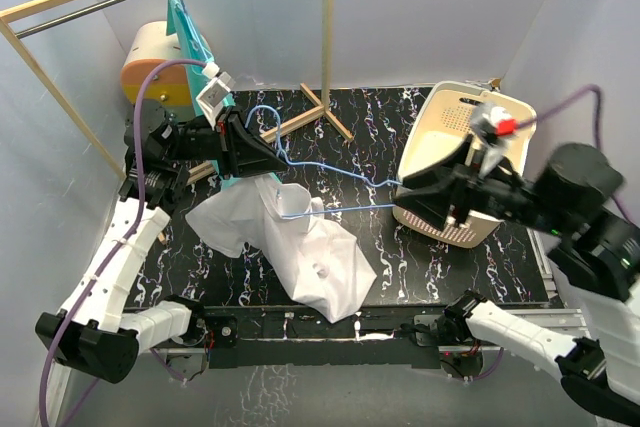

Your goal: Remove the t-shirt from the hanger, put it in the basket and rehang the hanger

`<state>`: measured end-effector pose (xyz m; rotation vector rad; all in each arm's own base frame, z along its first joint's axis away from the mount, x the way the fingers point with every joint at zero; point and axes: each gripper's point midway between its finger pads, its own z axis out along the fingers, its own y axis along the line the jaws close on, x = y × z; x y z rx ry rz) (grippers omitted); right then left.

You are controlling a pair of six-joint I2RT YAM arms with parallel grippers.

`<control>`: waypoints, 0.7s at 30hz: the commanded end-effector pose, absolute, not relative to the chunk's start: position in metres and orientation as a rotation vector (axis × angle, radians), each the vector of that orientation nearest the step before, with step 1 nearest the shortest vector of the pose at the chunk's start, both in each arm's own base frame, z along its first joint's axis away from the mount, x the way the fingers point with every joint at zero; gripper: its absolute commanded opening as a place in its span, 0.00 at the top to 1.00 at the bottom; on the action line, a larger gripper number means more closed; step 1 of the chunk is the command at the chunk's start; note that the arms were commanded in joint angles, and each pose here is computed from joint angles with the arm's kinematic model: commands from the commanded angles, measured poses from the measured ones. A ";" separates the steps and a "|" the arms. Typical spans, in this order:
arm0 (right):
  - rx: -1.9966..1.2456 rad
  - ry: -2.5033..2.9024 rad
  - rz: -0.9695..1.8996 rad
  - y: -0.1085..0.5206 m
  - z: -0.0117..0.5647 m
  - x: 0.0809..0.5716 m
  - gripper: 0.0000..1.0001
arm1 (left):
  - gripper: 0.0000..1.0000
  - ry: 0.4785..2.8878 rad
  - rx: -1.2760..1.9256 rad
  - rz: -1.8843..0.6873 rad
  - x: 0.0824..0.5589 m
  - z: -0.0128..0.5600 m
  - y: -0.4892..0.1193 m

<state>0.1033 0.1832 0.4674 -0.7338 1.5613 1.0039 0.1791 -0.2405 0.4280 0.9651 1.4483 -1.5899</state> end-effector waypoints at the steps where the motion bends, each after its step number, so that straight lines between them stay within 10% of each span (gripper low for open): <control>1: -0.834 1.565 1.039 0.215 0.463 0.128 0.55 | 1.00 1.378 1.035 -1.561 0.156 0.440 -0.233; 11: -0.919 1.579 1.103 0.245 0.450 0.148 0.50 | 1.00 1.369 1.030 -1.552 0.152 0.440 -0.232; 21: -0.939 1.692 1.132 0.251 0.416 0.150 0.66 | 1.00 1.357 1.008 -1.564 0.156 0.443 -0.234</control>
